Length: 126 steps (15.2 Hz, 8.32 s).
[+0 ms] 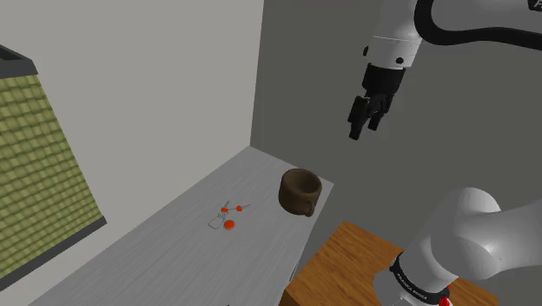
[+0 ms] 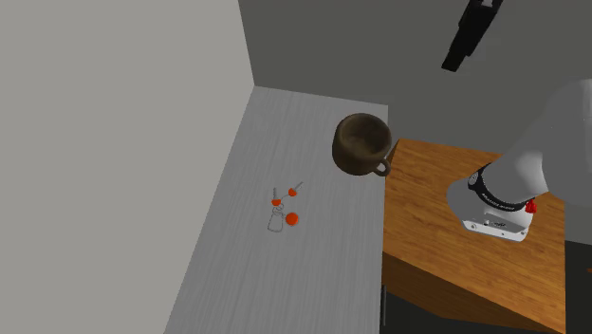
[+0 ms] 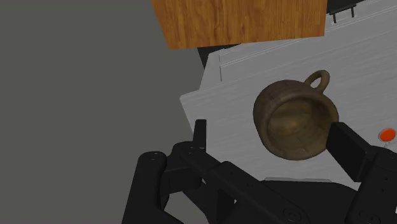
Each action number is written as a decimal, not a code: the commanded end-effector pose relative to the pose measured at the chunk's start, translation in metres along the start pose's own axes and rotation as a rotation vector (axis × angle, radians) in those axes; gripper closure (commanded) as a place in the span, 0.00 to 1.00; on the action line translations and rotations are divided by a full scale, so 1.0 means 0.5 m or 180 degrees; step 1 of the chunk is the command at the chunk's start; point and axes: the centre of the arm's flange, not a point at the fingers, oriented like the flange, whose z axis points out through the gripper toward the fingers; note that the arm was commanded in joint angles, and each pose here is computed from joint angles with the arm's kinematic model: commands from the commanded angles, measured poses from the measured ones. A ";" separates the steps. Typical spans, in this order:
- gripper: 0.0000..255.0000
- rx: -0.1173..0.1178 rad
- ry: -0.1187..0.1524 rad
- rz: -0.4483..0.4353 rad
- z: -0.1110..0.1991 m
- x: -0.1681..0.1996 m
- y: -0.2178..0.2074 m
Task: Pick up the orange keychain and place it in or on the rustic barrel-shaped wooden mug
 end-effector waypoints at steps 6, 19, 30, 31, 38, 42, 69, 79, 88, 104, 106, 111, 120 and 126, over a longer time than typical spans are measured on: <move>0.00 0.0009 0.0028 -0.0042 0.073 0.043 -0.099; 0.00 0.0031 0.0102 -0.0153 0.258 0.153 -0.361; 0.00 0.0050 0.0164 -0.0246 0.412 0.242 -0.586; 0.00 0.0052 0.0169 -0.0254 0.425 0.250 -0.607; 0.00 0.0052 0.0171 -0.0256 0.492 0.255 -0.613; 0.00 0.0052 0.0171 -0.0256 0.508 0.256 -0.613; 1.00 0.0052 0.0171 -0.0256 0.382 0.248 -0.610; 1.00 0.0052 0.0171 -0.0256 0.276 0.242 -0.607; 1.00 0.0052 0.0171 -0.0256 0.181 0.236 -0.605; 1.00 0.0052 0.0171 -0.0256 0.166 0.060 -0.279; 1.00 0.0052 0.0171 -0.0256 0.167 0.038 -0.237; 1.00 0.0052 0.0171 -0.0256 0.219 0.041 -0.238; 1.00 0.0052 0.0171 -0.0256 0.314 0.047 -0.241; 1.00 0.0052 0.0171 -0.0256 0.321 0.047 -0.241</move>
